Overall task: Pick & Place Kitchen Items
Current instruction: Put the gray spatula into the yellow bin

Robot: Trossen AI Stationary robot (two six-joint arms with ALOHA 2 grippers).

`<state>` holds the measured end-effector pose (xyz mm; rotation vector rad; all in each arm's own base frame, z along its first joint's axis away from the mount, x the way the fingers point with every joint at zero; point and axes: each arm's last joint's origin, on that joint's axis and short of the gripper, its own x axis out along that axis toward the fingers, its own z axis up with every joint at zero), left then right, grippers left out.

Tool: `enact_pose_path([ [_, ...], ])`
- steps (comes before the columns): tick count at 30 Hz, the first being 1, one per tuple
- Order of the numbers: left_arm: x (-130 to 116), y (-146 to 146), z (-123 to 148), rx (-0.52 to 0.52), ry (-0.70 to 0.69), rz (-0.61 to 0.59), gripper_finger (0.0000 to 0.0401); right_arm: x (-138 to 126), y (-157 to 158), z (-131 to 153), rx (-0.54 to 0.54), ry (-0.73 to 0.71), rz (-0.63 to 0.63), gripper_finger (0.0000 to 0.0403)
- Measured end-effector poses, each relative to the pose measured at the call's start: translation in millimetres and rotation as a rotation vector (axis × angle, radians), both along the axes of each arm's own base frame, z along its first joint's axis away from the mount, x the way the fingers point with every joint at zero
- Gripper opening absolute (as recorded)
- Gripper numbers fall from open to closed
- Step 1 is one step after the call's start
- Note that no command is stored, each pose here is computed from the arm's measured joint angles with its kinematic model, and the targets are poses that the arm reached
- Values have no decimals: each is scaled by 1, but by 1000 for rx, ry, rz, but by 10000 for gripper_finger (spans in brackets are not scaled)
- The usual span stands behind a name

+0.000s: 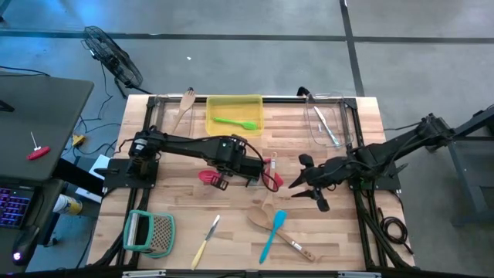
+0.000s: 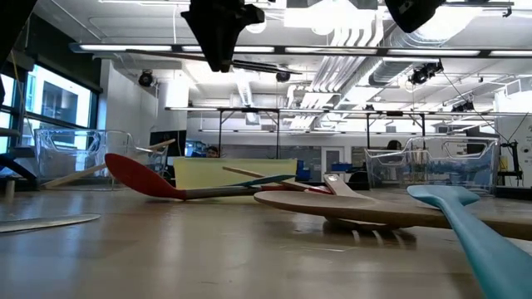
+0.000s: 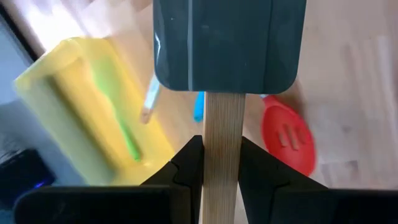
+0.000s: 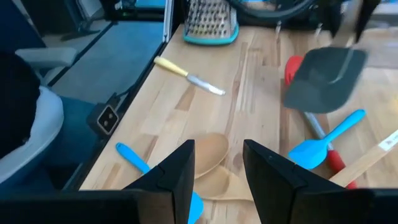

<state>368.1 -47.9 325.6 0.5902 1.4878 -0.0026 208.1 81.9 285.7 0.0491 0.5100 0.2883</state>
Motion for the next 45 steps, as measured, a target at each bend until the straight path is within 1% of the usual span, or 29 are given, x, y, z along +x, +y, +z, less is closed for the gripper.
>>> enact_pose_path([
  [3,0,1,1,21,-11,15,69,3,3,-5,-14,17,10,128],
  [6,0,5,2,52,-30,56,69,8,4,-10,-46,32,21,128],
  [8,1,9,4,52,-44,78,69,11,5,-13,-70,39,29,128],
  [13,3,24,14,51,-79,114,69,16,8,-21,-82,71,31,128],
  [21,3,60,31,55,-128,163,69,18,9,-23,-84,82,37,128],
  [28,0,97,33,67,-118,235,69,18,9,-24,-85,83,38,128],
  [33,0,118,33,70,-135,239,69,17,8,-24,-88,89,39,128],
  [40,2,142,34,32,-184,235,69,17,8,-25,-92,99,39,128],
  [45,5,158,36,-10,-252,215,69,17,8,-25,-91,99,40,128],
])
